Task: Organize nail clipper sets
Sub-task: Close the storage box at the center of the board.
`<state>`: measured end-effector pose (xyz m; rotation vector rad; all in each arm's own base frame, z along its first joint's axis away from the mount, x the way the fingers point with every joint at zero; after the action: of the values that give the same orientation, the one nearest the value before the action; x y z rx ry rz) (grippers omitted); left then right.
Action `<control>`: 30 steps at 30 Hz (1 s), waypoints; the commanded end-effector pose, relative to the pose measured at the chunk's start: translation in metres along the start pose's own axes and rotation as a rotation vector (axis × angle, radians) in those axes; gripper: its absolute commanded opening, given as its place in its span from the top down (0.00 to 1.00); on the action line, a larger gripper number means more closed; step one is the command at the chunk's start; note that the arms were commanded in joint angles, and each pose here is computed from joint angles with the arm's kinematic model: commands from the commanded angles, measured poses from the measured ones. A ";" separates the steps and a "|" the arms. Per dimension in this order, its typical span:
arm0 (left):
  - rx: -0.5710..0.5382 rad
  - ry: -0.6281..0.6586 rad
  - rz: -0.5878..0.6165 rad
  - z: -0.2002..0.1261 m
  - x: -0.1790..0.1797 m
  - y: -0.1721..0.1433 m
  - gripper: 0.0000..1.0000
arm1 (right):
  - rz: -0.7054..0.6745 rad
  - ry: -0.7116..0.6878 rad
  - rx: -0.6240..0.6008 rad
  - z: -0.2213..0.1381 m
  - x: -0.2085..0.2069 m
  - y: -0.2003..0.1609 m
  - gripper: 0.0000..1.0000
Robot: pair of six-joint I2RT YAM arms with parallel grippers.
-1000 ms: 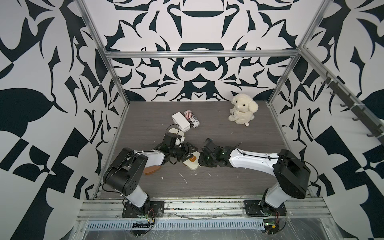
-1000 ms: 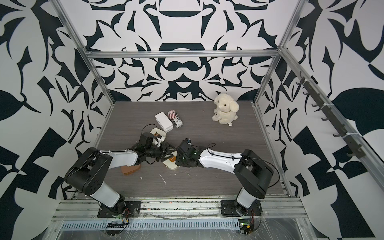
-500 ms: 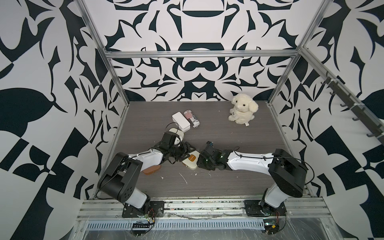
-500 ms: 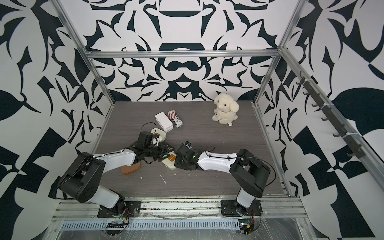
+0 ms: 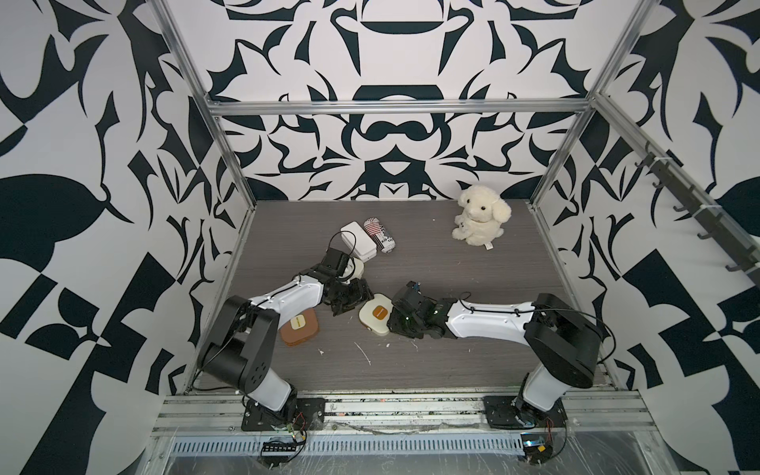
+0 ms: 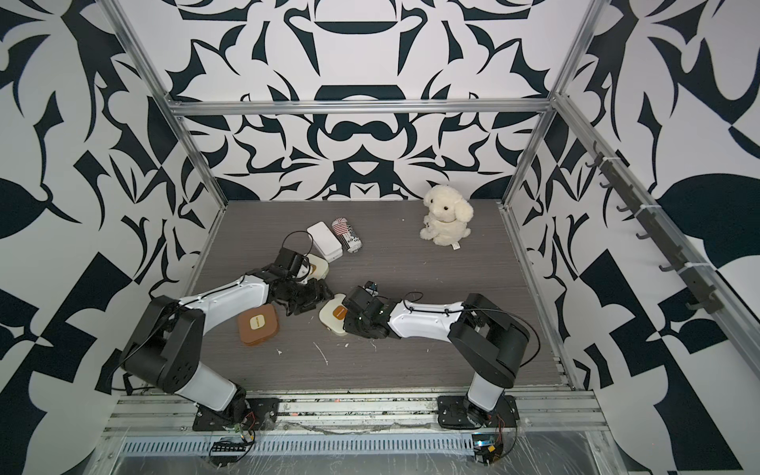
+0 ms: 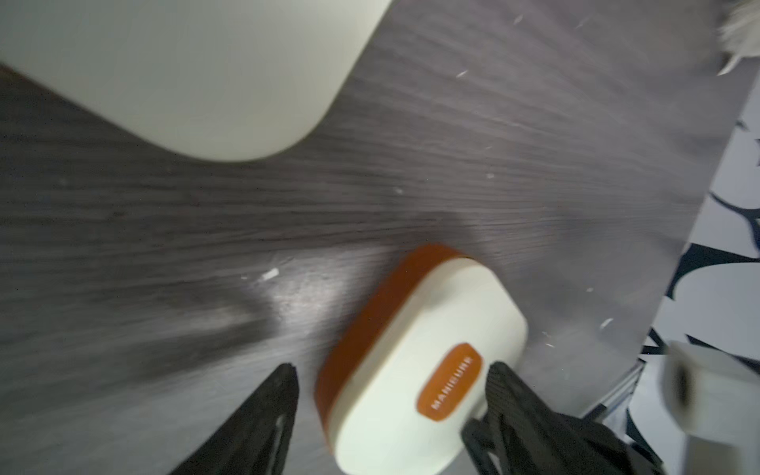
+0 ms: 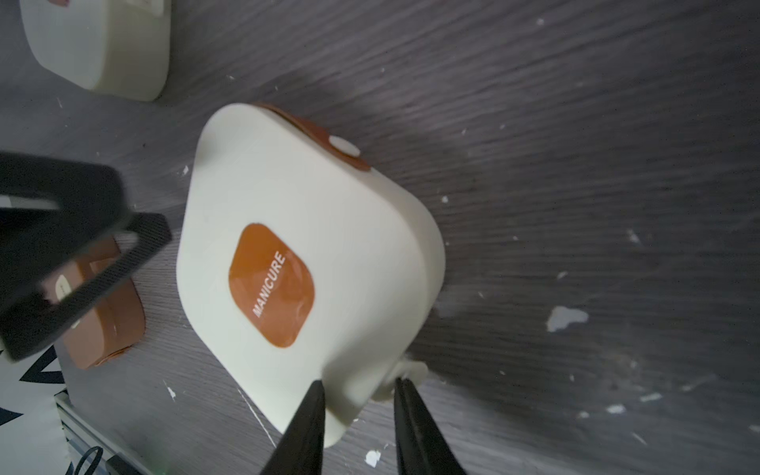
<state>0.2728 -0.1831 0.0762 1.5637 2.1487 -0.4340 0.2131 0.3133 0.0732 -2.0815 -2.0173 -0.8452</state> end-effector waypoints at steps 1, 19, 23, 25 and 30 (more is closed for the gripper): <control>0.005 0.010 0.049 0.001 0.002 -0.002 0.24 | -0.002 -0.061 -0.007 0.003 -0.013 -0.003 0.66; 0.118 -0.013 0.185 0.032 -0.020 -0.022 0.30 | -0.038 -0.126 0.005 0.013 -0.025 -0.005 0.62; 0.146 0.000 0.196 0.039 -0.021 -0.031 0.33 | -0.058 -0.156 0.015 0.018 -0.033 -0.007 0.62; 0.159 0.008 0.200 0.042 -0.021 -0.035 0.34 | -0.059 -0.158 0.020 0.022 -0.037 -0.009 0.62; 0.198 0.028 0.204 0.051 -0.020 -0.052 0.38 | -0.018 -0.093 0.018 0.032 -0.043 -0.015 0.62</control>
<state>0.2754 -0.2208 0.0655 1.7932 1.9719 -0.3615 0.2196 0.3096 0.0666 -2.0992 -2.0292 -0.8821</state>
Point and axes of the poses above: each gripper's point midway between its finger pads, its own z axis out along the fingers, its own x axis along the line the jaws close on, y = z × x, the point moved 4 cm from there along -z, back along the fingers, and after that the axes turned 9 degrees about -z, right-handed, at the moved point
